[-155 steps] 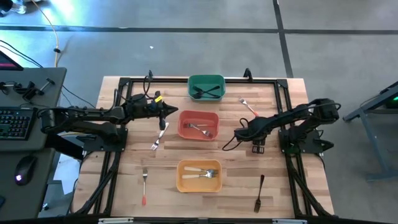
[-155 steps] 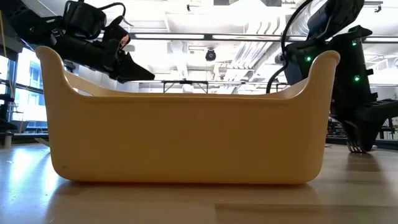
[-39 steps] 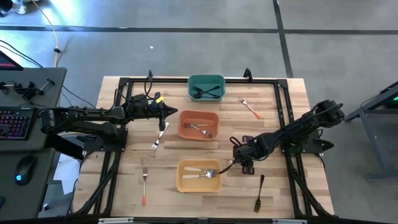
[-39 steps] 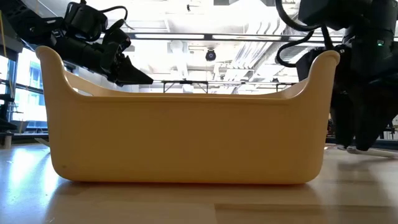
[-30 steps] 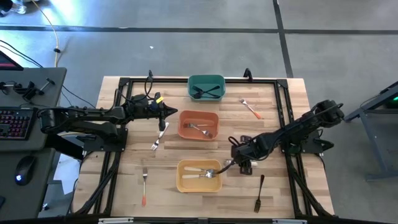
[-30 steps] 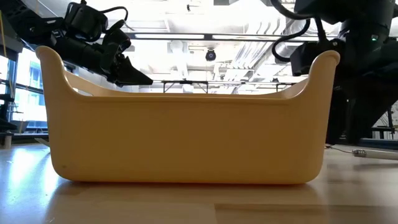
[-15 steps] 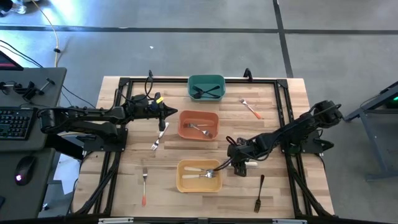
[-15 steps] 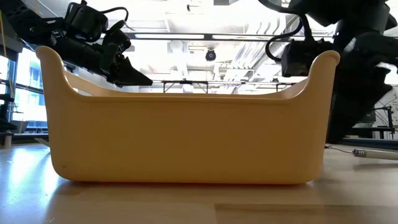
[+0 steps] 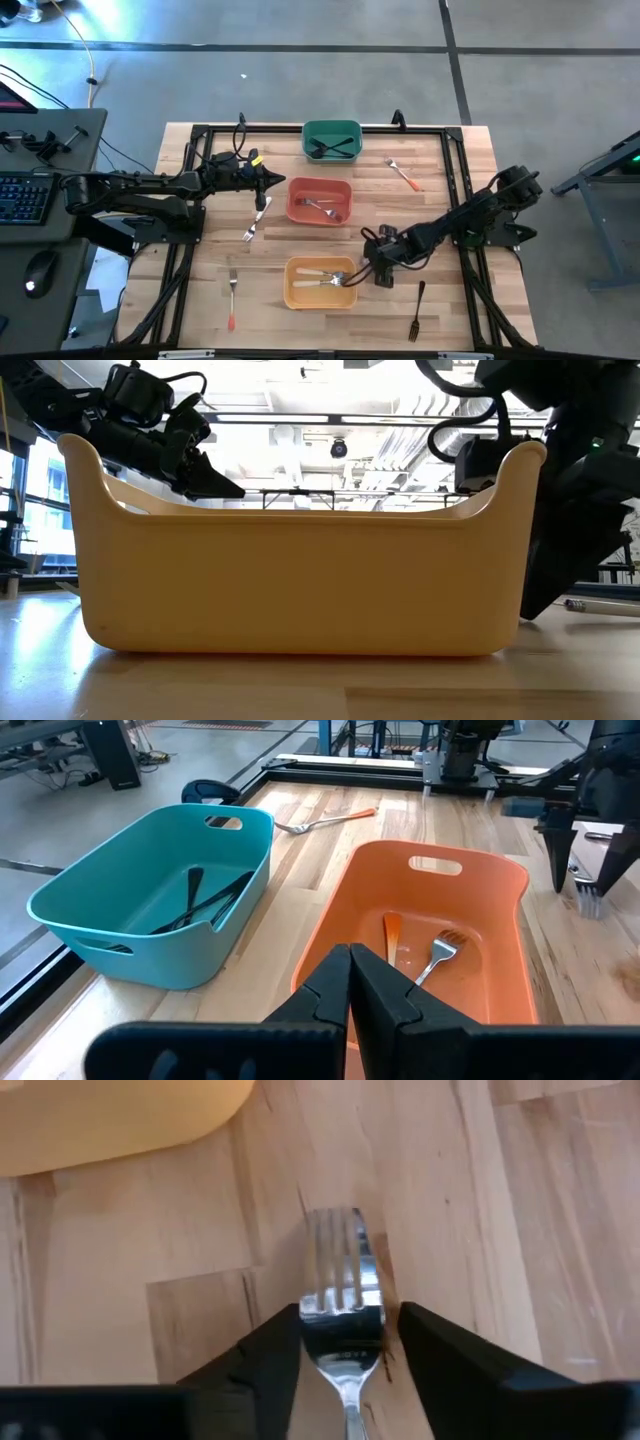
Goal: Sort silverware by color (type)
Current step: Put the white fork into the yellow bin
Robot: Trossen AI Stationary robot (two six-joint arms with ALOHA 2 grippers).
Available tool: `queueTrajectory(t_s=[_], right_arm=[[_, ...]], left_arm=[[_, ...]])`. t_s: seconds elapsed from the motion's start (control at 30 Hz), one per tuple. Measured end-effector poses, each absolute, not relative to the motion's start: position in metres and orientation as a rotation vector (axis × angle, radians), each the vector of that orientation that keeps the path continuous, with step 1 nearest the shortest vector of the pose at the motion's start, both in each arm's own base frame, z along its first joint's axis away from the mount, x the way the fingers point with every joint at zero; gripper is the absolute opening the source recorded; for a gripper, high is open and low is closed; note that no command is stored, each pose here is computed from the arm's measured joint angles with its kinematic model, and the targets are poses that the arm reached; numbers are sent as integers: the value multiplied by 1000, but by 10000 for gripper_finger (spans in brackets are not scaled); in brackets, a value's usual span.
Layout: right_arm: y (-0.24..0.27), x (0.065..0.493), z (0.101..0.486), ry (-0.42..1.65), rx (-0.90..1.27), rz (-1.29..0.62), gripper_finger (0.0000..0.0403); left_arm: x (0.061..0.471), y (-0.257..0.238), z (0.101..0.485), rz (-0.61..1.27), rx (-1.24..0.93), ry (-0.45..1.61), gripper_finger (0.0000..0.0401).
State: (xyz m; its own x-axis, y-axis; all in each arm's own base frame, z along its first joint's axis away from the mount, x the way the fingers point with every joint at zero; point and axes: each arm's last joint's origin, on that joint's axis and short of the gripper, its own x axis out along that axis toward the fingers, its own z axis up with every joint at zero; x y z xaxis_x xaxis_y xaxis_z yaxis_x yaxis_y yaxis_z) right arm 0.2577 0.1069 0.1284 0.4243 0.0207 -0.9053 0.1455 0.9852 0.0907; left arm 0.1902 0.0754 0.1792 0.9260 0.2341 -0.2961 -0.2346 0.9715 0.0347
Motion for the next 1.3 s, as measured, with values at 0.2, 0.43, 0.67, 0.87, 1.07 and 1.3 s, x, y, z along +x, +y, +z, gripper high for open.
queueTrajectory(t_s=[0.2,0.43,0.67,0.87,1.07,1.3], right_arm=[[106,257,129,1140,161,-89,72],[104,252,133,1157,190,-101,3],[104,252,156,1170,219,-144,0],[112,261,186,1180,206,-176,0],[113,265,193,1154,329,-247,26],[107,269,185,1189,348,-296,138]], left_arm=[[190,75,179,241,-2,304,1],[190,75,179,240,-3,304,1],[190,75,179,240,-4,305,1],[190,75,179,240,-4,305,1],[190,75,179,241,-4,306,1],[190,75,179,240,-5,309,1]])
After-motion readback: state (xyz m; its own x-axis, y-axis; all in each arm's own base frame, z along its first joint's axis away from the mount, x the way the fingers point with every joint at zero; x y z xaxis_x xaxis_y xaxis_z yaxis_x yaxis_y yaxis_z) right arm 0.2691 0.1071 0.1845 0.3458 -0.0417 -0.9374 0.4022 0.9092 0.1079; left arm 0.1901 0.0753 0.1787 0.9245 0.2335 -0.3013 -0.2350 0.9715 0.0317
